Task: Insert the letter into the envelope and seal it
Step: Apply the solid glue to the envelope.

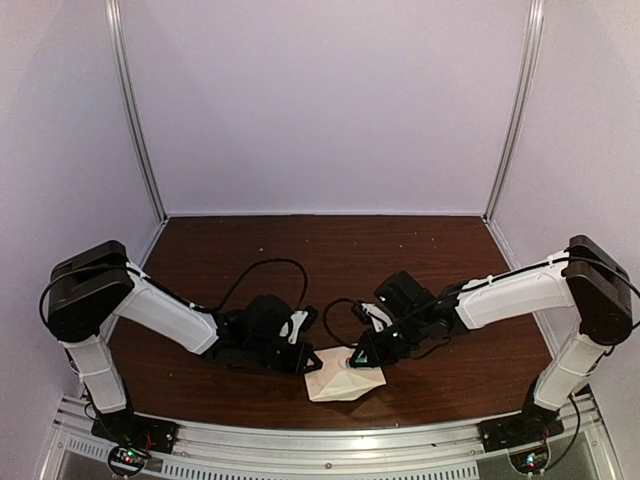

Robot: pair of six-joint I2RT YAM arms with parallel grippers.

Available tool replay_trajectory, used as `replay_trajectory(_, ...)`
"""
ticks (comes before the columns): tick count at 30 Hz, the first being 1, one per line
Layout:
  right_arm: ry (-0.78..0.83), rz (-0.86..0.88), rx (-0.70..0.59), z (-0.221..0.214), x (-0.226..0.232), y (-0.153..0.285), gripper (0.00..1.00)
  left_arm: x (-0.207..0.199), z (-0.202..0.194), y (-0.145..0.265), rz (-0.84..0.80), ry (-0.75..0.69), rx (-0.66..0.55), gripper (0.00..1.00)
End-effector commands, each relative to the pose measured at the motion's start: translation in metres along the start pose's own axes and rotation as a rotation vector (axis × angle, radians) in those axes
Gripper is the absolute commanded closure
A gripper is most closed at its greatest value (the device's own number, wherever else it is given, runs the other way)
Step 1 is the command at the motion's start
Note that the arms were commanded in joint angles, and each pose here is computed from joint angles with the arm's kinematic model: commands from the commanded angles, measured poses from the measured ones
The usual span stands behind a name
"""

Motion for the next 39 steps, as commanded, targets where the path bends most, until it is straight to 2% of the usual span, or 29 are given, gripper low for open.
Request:
replay_trajectory(1, 0.016, -0.016, 0.04, -0.002, -0.002, -0.01, 0.96, 0.008, -0.014, -0.002, 0.03, 0.009, 0.041, 1.0)
replay_trajectory(11, 0.047, -0.014, 0.073, -0.007, 0.008, -0.017, 0.96, 0.008, -0.012, -0.002, 0.037, 0.007, 0.037, 1.0)
replay_trajectory(24, -0.017, -0.12, 0.017, -0.009, -0.026, 0.006, 0.96, 0.01, -0.015, 0.001, 0.053, 0.001, 0.042, 1.0)
replay_trajectory(39, 0.072, -0.026, 0.113, -0.024, 0.006, -0.016, 0.96, 0.009, -0.011, 0.002, 0.053, -0.002, 0.036, 1.0)
Point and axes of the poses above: each gripper's point midway between its finger pads, its own y axis back along the fingers, its own x axis along the line the jaws close on, z = x × y, the point moved 4 cm from there along y, back along the fingers, and after that the axes turned 9 degrees about -y, right-handed, at the moved point
